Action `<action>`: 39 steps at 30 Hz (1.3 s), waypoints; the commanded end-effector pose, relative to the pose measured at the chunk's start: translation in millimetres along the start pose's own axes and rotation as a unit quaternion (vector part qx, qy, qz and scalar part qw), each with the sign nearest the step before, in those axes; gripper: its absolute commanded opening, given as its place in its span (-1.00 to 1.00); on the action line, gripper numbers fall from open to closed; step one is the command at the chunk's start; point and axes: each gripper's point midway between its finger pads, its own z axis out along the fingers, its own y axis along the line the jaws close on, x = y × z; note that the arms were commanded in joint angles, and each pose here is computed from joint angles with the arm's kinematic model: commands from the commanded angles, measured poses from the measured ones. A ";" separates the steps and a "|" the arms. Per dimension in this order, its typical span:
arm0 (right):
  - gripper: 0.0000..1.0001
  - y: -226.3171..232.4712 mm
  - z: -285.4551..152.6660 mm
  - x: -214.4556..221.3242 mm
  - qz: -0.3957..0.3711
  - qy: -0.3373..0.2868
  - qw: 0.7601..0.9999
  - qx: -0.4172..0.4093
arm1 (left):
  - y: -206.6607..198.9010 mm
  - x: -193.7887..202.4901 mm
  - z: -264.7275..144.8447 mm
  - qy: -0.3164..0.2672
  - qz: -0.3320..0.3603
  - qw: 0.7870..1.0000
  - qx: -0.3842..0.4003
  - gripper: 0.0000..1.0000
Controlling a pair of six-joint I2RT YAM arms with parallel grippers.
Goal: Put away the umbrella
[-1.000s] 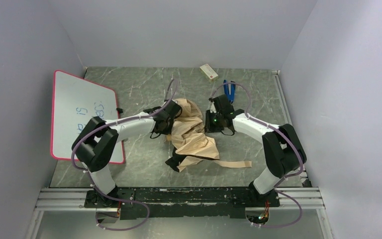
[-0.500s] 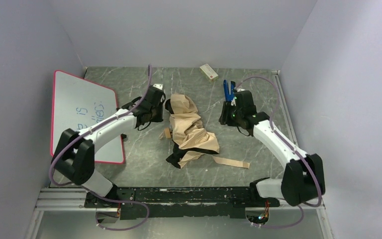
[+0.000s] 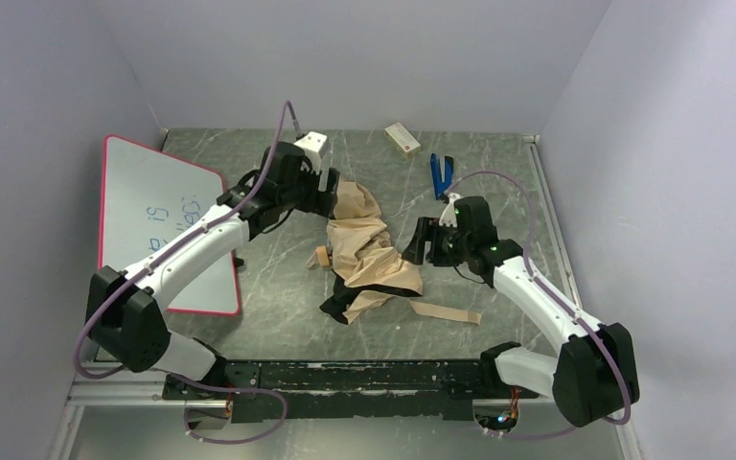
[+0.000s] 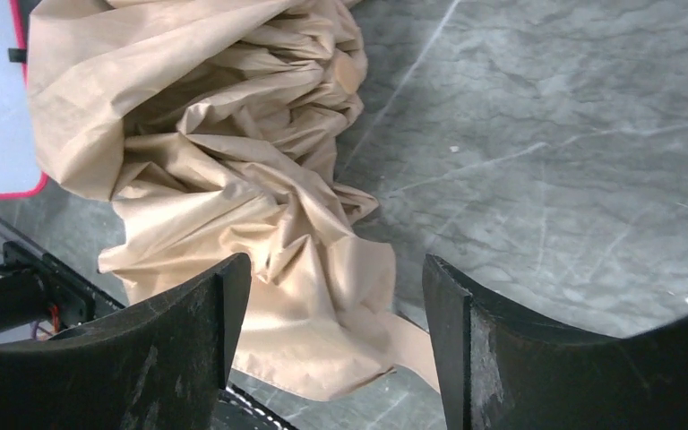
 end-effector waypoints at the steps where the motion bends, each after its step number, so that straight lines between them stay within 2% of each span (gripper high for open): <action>1: 0.47 20.6 0.2 -7.8 -0.006 -0.004 1.000 -0.020 | -20.5 -42.7 -0.4 -0.051 0.035 0.997 0.055 0.86; 5: 0.49 24.3 -1.1 5.4 -0.026 0.021 0.999 -0.017 | -44.5 -41.6 -1.7 -0.064 0.052 0.989 0.126 0.87; 10: 0.48 35.1 11.3 25.3 -0.037 0.050 0.997 -0.038 | -45.5 -27.2 10.4 -0.069 0.098 0.983 0.141 0.88; 16: 0.35 80.2 41.4 55.1 -0.061 0.089 0.989 -0.097 | -64.6 -18.4 15.5 -0.059 0.148 0.966 0.206 0.89; 22: 0.31 107.9 55.5 46.5 -0.055 0.065 0.988 -0.129 | -71.3 15.5 12.3 -0.035 0.182 0.951 0.249 0.95; 31: 0.59 74.6 24.3 26.5 -0.121 0.046 0.991 -0.020 | -77.9 40.3 -10.5 -0.070 0.233 0.925 0.291 0.95; 39: 0.76 64.5 -13.3 46.9 -0.119 0.077 0.990 -0.009 | -99.4 46.2 -9.1 -0.074 0.279 0.908 0.303 0.95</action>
